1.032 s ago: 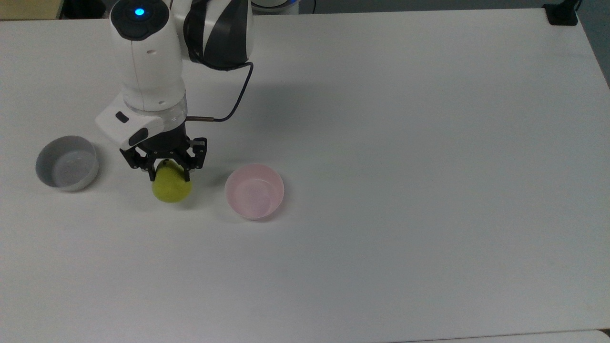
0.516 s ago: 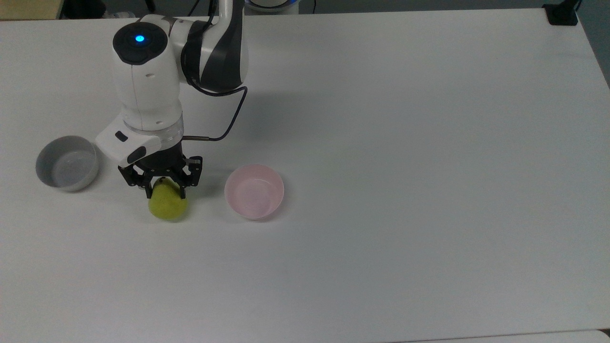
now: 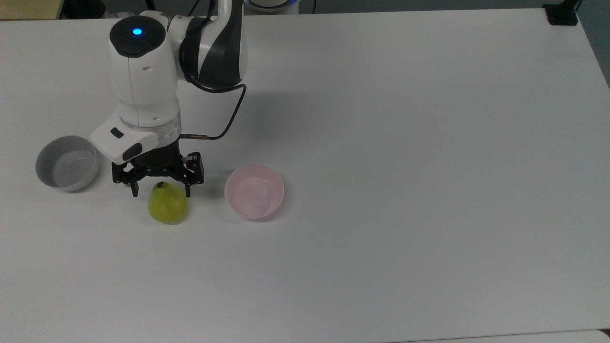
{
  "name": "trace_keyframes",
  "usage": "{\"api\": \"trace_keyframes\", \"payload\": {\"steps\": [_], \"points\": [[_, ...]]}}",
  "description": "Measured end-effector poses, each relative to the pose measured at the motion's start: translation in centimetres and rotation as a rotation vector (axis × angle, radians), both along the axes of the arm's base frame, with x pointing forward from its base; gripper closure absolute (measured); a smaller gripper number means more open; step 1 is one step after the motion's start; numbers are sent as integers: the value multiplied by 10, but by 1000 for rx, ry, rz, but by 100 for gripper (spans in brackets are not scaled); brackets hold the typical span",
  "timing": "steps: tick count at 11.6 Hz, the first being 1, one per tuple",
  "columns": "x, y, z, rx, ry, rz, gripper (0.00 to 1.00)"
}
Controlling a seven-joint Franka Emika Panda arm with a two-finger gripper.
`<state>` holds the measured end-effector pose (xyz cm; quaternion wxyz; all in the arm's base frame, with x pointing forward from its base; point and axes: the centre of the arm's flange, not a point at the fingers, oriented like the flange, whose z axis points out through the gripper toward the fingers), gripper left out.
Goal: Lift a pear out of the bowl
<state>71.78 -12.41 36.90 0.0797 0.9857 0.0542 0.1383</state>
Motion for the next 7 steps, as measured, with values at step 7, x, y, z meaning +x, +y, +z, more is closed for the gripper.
{"api": "trace_keyframes", "payload": {"steps": [7], "points": [[-55, 103, 150, 50, 138, -68, 0]]}}
